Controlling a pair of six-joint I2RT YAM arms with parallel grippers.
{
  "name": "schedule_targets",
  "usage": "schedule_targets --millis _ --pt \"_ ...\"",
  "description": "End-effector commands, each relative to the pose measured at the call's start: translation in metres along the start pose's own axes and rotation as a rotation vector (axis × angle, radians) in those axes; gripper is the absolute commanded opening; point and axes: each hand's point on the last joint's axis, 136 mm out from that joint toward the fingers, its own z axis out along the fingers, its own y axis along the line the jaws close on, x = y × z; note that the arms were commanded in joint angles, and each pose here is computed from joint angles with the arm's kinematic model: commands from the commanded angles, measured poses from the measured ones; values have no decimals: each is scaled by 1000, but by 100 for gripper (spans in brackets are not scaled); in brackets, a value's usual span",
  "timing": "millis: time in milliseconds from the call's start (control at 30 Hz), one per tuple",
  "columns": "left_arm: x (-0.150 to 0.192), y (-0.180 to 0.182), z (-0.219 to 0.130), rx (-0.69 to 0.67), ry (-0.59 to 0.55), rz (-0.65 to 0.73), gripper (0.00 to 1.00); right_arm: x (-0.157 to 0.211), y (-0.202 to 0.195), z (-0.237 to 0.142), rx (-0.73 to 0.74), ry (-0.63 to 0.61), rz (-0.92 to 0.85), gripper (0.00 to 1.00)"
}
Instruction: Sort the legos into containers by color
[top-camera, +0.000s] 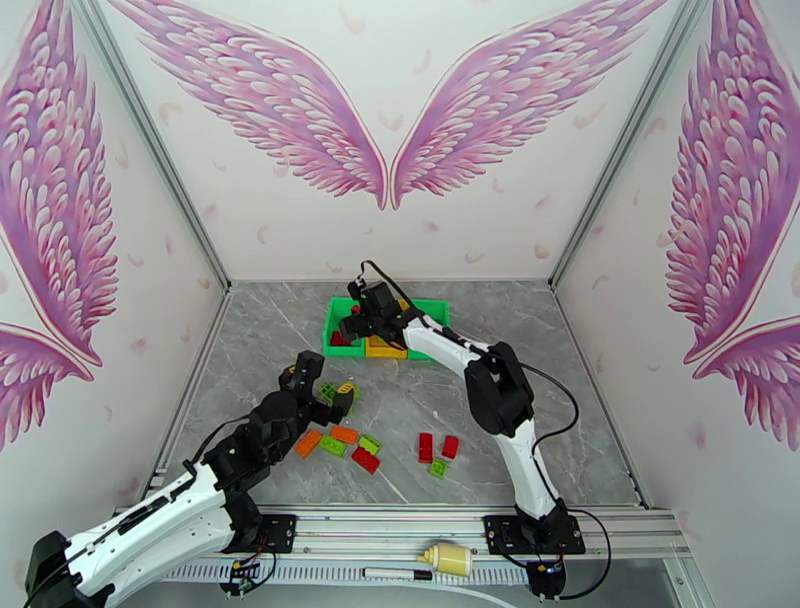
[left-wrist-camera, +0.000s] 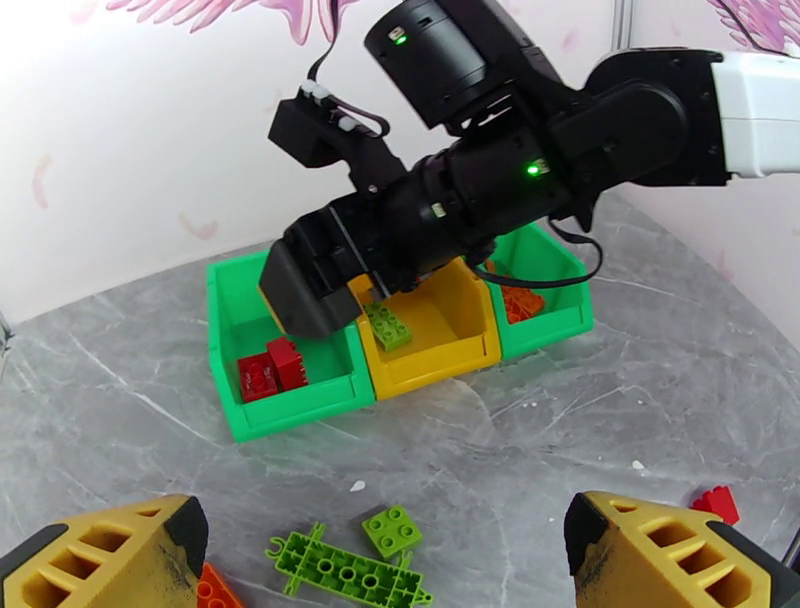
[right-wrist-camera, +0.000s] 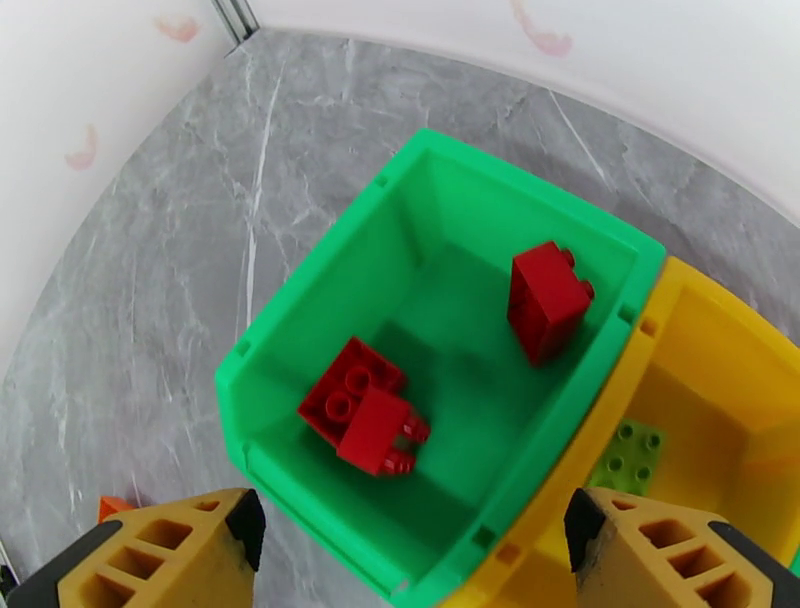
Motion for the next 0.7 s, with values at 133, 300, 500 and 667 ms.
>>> schedule_targets --millis 133,300,500,667 --pt "11 -1 -35 97 42 112 99 35 11 -44 45 143 21 85" --pt "16 1 -54 133 90 192 99 68 23 -42 79 261 65 84" --pt "18 -1 -62 164 130 272 99 98 44 -26 62 358 69 82" --pt "21 -5 -62 192 142 273 99 120 61 -12 34 452 33 83"
